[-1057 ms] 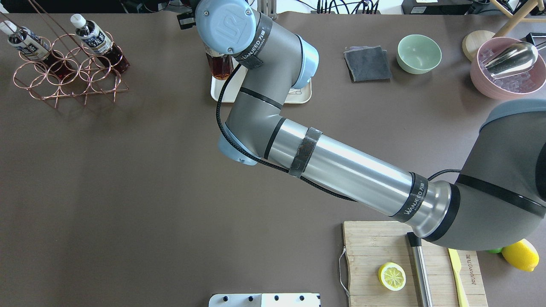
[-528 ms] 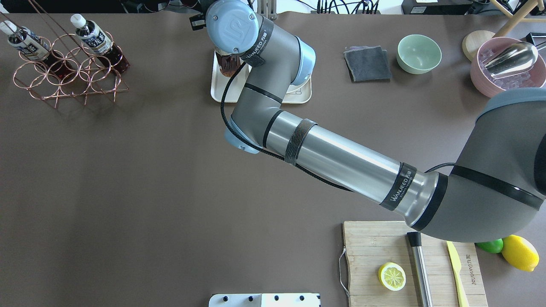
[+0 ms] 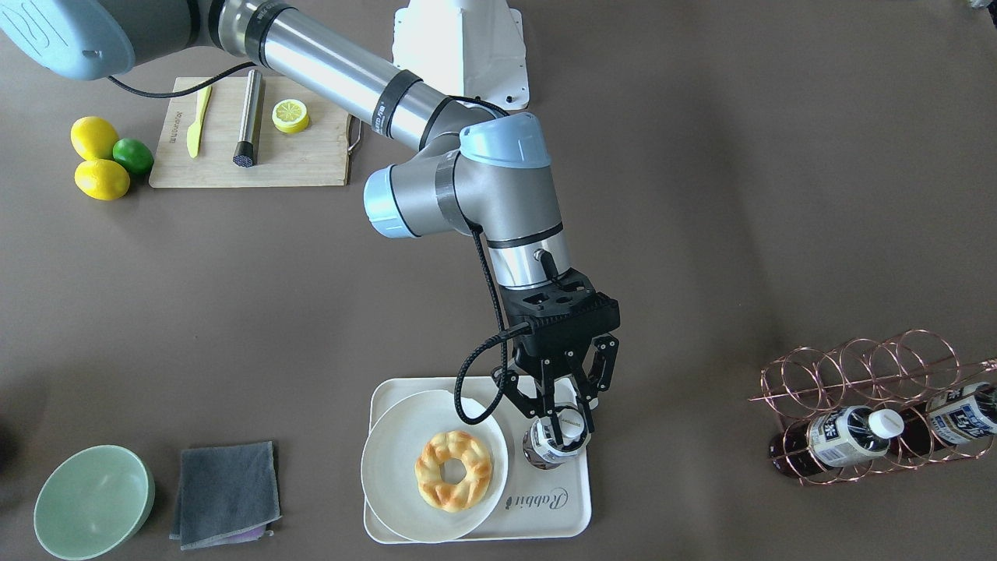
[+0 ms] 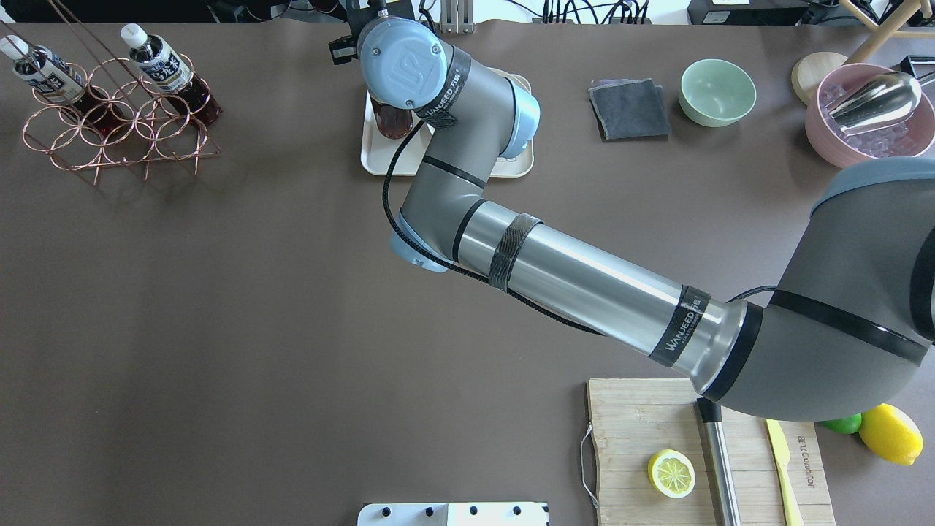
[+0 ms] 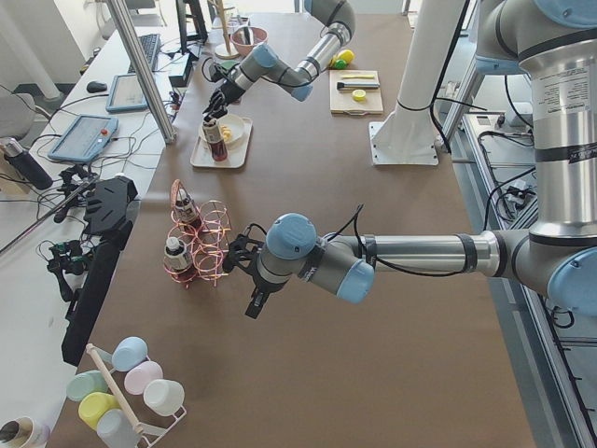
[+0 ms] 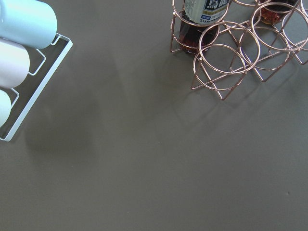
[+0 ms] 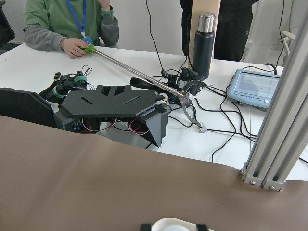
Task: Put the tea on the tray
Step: 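Lower the bottle onto the tray beside the plate and open right gripper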
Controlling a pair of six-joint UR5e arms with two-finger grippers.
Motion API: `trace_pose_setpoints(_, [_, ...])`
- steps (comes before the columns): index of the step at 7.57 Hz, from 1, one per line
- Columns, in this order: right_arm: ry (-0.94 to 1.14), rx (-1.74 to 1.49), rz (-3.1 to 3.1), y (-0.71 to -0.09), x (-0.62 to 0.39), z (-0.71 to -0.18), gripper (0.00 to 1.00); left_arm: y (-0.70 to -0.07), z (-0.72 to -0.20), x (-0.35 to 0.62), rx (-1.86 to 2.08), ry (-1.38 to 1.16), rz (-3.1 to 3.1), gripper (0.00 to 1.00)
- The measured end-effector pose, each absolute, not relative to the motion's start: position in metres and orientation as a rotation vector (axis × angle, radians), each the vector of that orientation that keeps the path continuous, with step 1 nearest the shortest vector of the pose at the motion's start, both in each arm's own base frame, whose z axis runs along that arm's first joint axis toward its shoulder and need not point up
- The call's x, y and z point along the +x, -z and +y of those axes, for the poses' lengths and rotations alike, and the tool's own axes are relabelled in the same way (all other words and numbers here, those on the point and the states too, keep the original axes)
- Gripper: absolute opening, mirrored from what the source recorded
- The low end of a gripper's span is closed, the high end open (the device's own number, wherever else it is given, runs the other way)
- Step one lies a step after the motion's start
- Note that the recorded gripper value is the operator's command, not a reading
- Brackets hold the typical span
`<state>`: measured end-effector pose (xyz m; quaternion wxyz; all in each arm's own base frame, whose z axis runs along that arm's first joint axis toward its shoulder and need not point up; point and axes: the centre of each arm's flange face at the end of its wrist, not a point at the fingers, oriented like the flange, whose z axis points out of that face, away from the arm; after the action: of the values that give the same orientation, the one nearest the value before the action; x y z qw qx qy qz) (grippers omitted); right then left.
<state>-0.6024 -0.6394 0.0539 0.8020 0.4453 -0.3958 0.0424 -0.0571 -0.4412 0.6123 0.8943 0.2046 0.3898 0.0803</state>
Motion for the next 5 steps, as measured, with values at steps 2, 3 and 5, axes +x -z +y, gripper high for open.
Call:
trace_pose_setpoints(2, [-0.090,0.956,-0.847,-0.0550,-0.6062,-0.6358,0.00,-0.6124,-0.4412,-0.0571,0.424,-0.166,0.808,0.99])
trace_pose_setpoints(3, [-0.089,0.956,-0.848,-0.0549,-0.6070,-0.6348,0.42,-0.6128,-0.4412,-0.0571,0.424,-0.167,0.808,0.99])
trace_pose_setpoints(5, [-0.088,0.957,-0.847,-0.0546,-0.6068,-0.6346,0.99,-0.6129,-0.4412,-0.0571,0.424,-0.167,0.808,0.99])
